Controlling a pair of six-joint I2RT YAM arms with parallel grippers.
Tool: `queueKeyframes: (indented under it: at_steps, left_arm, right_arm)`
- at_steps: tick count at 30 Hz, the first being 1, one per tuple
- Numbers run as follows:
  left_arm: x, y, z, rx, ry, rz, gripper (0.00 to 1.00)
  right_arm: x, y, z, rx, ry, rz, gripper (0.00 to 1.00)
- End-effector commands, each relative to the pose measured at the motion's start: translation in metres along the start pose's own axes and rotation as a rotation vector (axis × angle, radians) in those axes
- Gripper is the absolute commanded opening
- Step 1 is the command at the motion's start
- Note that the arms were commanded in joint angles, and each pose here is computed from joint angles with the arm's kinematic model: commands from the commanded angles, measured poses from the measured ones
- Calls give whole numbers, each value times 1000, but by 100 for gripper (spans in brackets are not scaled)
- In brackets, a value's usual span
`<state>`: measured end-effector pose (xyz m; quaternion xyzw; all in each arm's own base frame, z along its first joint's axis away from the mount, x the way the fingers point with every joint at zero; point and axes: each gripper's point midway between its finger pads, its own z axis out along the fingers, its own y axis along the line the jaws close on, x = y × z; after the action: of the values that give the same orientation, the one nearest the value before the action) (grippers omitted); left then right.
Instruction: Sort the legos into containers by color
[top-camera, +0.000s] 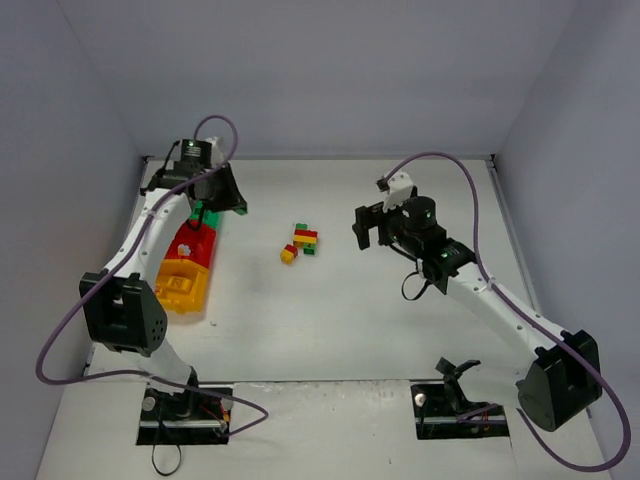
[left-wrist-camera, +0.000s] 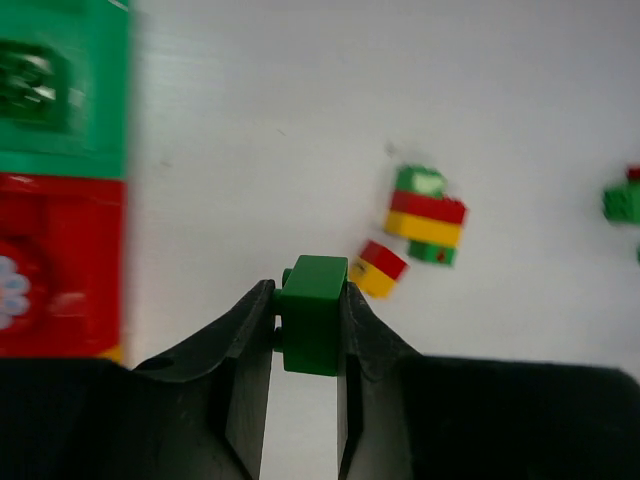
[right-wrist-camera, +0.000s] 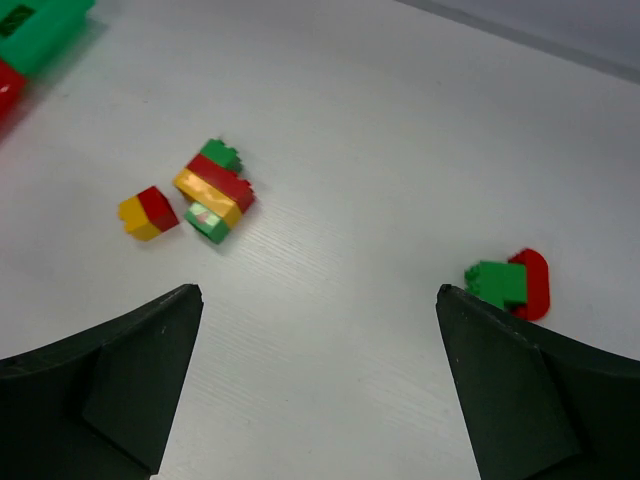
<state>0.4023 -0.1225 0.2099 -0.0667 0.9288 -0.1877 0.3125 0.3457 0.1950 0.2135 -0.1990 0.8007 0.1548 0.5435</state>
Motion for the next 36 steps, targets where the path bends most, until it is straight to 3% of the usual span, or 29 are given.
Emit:
queueKeyframes:
  at_steps: [1, 5, 7, 15, 16, 22, 30, 36]
  left_arm:
    - [-63, 48, -15, -199, -191, -11, 0]
    - [-102, 117, -7, -366, -259, -94, 0]
    - [-108, 145, 7, -432, -246, -119, 5]
    - [-138, 189, 29, -499, -251, -153, 29]
    - [-137, 193, 35, -506, -240, -156, 37]
    - [-153, 173, 24, -429, -281, -162, 73]
    - [-142, 103, -30, -268, -336, -150, 77]
    - [-95, 40, -46, -134, -299, -81, 77]
  right_arm:
    - [-4, -40, -10, 216, -30, 128, 100]
    - [16, -79, -11, 345, 23, 232, 100]
    - [25, -101, -15, 405, 45, 274, 98]
    - [66, -148, -18, 552, 149, 364, 97]
    - [69, -154, -19, 572, 157, 377, 97]
    - [106, -167, -11, 612, 257, 399, 91]
    - [135, -185, 0, 620, 352, 387, 84]
    - [156, -194, 11, 534, 422, 300, 74]
